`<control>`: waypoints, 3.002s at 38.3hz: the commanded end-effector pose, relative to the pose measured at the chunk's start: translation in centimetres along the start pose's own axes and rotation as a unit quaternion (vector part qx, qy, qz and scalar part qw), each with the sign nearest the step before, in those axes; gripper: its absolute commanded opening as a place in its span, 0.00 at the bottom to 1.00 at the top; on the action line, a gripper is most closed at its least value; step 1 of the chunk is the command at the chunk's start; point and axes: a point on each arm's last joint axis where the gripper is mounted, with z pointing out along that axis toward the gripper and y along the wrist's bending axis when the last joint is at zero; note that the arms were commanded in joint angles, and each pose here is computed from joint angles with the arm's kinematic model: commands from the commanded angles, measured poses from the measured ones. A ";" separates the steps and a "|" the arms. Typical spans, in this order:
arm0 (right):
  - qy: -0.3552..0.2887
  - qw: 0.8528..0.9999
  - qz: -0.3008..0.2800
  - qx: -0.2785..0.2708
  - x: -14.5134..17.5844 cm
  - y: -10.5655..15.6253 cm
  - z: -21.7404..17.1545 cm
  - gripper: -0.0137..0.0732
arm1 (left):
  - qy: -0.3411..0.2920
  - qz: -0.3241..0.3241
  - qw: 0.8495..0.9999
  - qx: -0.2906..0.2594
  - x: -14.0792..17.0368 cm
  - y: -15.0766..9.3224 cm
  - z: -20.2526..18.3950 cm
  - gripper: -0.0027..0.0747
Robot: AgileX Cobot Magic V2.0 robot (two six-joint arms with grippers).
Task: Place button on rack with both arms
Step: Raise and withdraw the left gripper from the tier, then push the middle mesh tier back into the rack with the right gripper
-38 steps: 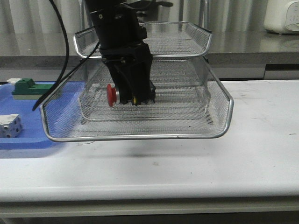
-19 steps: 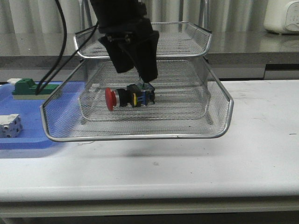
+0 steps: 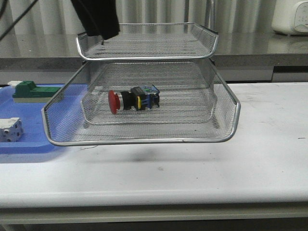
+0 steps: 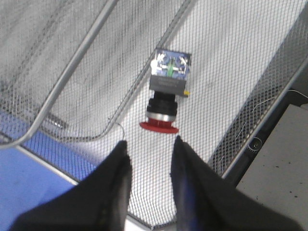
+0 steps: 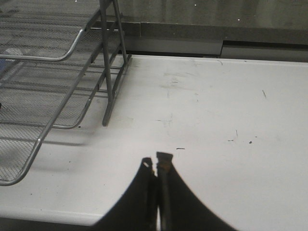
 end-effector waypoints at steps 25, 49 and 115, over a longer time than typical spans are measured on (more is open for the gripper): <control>-0.049 0.999 0.001 0.006 -1.4 -0.1 -0.2 0.09 | -0.189 -0.277 0.929 -0.159 17.2 -0.9 -7.0 0.01; -0.049 0.999 0.001 0.006 -1.4 -0.1 -0.2 0.09 | -0.432 -0.229 0.819 -0.301 27.4 -12.6 -7.4 0.01; 0.078 0.907 -0.177 -0.375 0.2 19.8 11.0 0.09 | -0.460 -0.216 0.801 -0.315 28.3 -13.8 -7.7 0.01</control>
